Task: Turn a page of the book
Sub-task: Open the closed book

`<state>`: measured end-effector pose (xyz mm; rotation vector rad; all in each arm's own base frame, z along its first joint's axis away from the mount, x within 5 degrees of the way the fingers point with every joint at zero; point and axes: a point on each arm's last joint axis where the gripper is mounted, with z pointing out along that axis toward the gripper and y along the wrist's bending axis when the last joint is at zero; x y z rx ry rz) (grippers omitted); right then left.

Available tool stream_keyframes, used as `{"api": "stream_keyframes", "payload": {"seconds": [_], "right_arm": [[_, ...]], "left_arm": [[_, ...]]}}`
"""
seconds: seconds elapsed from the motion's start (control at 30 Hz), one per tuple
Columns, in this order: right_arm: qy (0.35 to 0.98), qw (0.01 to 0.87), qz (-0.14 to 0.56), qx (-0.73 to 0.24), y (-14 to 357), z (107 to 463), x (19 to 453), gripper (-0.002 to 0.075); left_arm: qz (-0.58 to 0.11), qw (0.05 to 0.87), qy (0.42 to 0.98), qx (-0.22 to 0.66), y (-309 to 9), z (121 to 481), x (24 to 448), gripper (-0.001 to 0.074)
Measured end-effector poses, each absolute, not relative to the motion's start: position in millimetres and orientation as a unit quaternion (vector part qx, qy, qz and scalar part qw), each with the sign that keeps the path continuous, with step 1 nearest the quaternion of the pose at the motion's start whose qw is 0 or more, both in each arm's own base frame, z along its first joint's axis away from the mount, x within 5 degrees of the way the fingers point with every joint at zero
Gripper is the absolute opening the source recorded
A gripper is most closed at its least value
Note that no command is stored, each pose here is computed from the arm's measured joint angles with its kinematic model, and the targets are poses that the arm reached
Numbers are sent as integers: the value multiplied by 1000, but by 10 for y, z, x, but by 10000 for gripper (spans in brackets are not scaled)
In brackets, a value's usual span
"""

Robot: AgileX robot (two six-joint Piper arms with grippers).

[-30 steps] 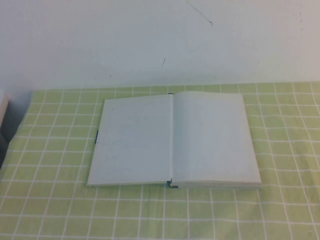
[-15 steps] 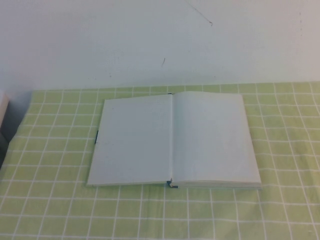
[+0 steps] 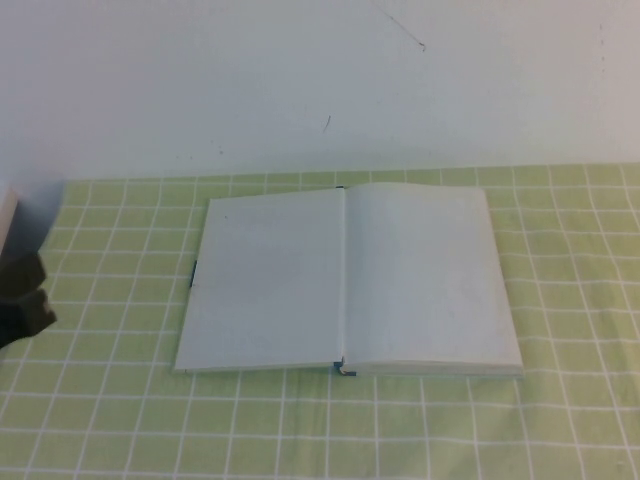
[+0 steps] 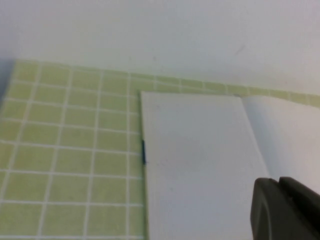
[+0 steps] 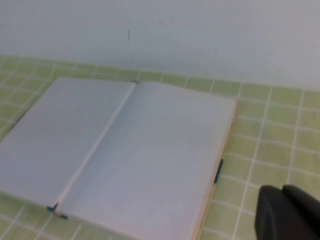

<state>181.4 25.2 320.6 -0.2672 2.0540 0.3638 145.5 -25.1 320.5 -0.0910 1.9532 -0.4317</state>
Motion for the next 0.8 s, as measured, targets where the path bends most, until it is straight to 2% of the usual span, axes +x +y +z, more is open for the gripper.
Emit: {"api": "stream_keyframes", "payload": {"seconds": [0.17,0.37,0.47,0.7,0.8], "right_arm": [[872,408,214,-165,349,2920,2135,20],[866,365,290,-182,427,2745,2521,160],[865,364,296,-179,425,2719,2656,198],[864,364,287,-193,408,2630,2816,233],[866,358,285,-203,405,2556,2853,318]], "left_arm": [[-250,474,844,2,-416,3240,1870,-3],[-318,468,824,42,-558,3252,2415,-3],[-324,447,832,55,-632,3157,2647,-3],[-310,397,856,119,-968,2930,3006,-3],[-289,388,866,125,-1061,2799,3112,-3]]}}
